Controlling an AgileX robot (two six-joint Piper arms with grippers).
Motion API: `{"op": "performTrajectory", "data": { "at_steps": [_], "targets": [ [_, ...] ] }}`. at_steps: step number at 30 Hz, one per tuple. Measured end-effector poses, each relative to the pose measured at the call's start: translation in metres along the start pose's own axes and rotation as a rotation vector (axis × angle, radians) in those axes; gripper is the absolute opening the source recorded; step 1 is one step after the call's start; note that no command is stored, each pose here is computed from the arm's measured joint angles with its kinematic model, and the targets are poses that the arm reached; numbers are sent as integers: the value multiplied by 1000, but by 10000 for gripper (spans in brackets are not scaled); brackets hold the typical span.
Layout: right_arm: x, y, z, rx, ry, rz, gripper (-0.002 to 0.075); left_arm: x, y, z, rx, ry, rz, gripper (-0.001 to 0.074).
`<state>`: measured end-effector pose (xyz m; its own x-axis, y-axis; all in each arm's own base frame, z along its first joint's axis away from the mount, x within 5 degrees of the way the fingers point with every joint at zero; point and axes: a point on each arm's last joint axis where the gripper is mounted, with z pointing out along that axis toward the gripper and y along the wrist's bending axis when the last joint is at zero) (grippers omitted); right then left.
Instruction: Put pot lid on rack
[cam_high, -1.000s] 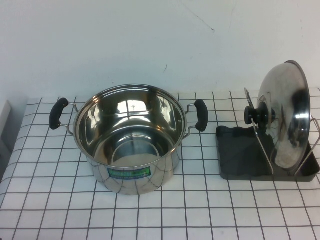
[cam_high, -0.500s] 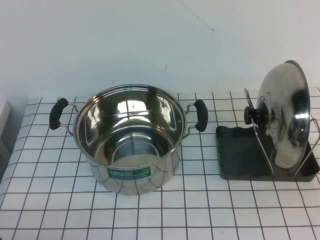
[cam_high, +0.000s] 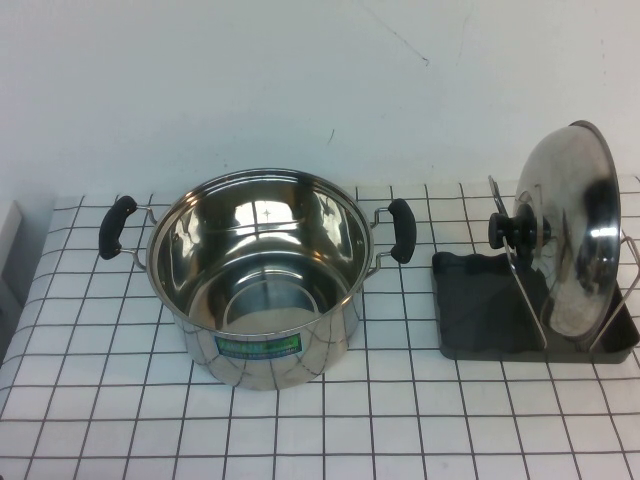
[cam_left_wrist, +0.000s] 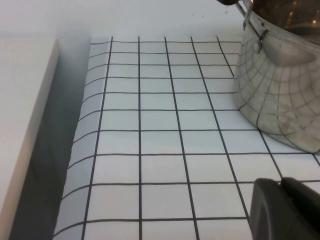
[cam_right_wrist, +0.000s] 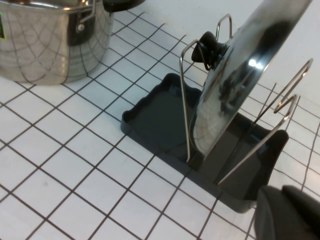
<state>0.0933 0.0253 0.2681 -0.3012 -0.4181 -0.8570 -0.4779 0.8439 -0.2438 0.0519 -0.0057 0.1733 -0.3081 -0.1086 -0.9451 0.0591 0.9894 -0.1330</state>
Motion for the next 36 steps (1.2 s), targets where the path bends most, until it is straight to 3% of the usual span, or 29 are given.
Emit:
{"op": "performTrajectory", "data": {
  "at_steps": [36],
  "targets": [
    [0, 0, 0, 0, -1, 1, -1, 0, 3, 0, -48, -6, -2, -2]
  ]
}}
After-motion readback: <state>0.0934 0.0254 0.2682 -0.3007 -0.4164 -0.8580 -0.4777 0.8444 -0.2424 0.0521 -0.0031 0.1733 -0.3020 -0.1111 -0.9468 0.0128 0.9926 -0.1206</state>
